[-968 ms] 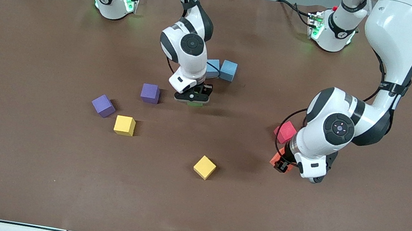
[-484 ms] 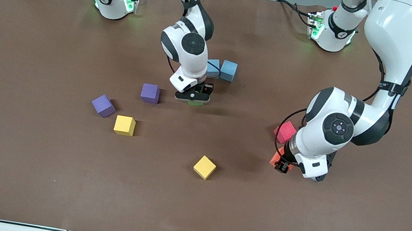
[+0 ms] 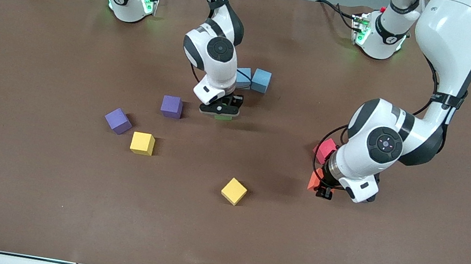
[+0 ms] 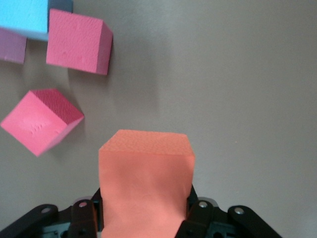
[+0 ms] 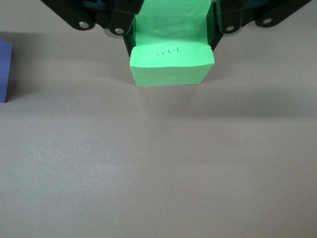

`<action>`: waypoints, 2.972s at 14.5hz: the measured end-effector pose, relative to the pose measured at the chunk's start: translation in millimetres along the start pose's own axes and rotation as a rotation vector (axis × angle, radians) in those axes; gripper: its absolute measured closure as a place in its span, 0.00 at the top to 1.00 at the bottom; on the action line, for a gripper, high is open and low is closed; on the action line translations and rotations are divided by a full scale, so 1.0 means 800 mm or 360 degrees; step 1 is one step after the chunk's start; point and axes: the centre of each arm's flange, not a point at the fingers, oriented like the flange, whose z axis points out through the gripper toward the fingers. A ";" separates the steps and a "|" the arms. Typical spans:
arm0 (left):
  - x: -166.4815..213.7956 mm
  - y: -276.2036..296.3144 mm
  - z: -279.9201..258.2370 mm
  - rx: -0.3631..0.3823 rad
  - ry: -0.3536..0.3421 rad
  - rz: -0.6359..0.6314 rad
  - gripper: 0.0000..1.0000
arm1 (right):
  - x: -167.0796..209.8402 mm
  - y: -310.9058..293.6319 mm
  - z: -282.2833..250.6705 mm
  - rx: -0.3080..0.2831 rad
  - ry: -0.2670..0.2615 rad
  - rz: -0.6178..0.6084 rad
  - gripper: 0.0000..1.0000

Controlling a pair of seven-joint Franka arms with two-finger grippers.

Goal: Arrange 11 blocks into digit 3

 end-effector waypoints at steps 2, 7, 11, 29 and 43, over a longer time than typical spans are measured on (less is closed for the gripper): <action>-0.002 0.000 0.000 -0.0005 -0.0002 -0.0100 0.59 | 0.000 0.000 0.000 0.0001 0.0001 0.0003 0.56; -0.003 0.000 0.004 0.0002 -0.0001 -0.0147 0.59 | 0.000 0.000 0.000 0.0006 0.0006 0.0004 0.56; -0.002 0.000 0.004 -0.0006 -0.0003 -0.0149 0.59 | -0.002 -0.001 0.000 0.0008 0.0009 0.0001 0.78; -0.117 -0.049 0.035 0.0053 0.0006 -0.0286 0.59 | 0.044 0.064 -0.115 -0.0013 -0.0065 0.0019 1.00; -0.312 -0.153 0.144 0.0163 0.0083 -0.0446 0.59 | 0.191 0.379 -0.266 -0.0037 -0.0232 0.0566 1.00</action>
